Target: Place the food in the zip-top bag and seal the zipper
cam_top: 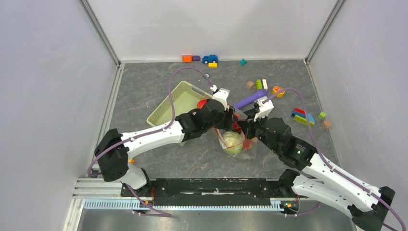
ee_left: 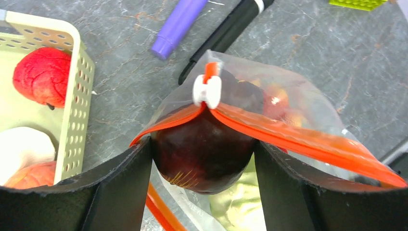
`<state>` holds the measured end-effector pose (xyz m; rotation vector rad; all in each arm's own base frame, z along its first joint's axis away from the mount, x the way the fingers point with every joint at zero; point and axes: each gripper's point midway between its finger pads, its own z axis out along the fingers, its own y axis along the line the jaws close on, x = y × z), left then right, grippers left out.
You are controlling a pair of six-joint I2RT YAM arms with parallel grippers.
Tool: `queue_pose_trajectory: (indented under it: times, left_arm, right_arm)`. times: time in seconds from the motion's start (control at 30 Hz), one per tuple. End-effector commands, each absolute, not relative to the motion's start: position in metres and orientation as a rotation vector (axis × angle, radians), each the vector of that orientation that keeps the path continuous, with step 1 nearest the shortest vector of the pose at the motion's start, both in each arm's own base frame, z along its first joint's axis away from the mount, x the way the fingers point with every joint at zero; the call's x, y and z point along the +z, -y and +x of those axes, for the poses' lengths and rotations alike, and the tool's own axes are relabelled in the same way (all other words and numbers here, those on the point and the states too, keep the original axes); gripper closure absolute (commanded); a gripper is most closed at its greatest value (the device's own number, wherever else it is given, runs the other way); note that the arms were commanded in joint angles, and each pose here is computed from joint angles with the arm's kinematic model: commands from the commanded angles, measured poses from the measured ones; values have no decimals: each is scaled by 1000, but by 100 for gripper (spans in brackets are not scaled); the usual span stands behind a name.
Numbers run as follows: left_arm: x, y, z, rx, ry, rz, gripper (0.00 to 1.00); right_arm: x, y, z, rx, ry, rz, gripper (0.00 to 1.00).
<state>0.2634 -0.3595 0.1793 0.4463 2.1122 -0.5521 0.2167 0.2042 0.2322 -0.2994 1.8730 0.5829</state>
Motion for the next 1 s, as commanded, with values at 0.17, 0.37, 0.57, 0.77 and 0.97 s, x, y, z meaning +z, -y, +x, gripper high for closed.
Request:
queue_pose_trajectory:
  times: [0.17, 0.37, 0.57, 0.77, 0.97]
  left_arm:
    - [189, 370, 271, -559, -2105, 438, 35]
    - [193, 378, 259, -626, -2104, 543, 0]
    - [217, 376, 238, -733, -2046, 636, 0]
    - [242, 345, 226, -746, -1960, 595, 0]
    - [249, 282, 240, -537, -1947, 394, 0]
  right_arm:
    - [258, -211, 215, 649, -1814, -297, 100]
    - [257, -210, 217, 636, -1818, -288, 100]
    - [258, -206, 219, 616, -1811, -275, 100]
    - [259, -200, 222, 576, -1803, -255, 100]
    - [257, -198, 225, 553, -1805, -254, 100]
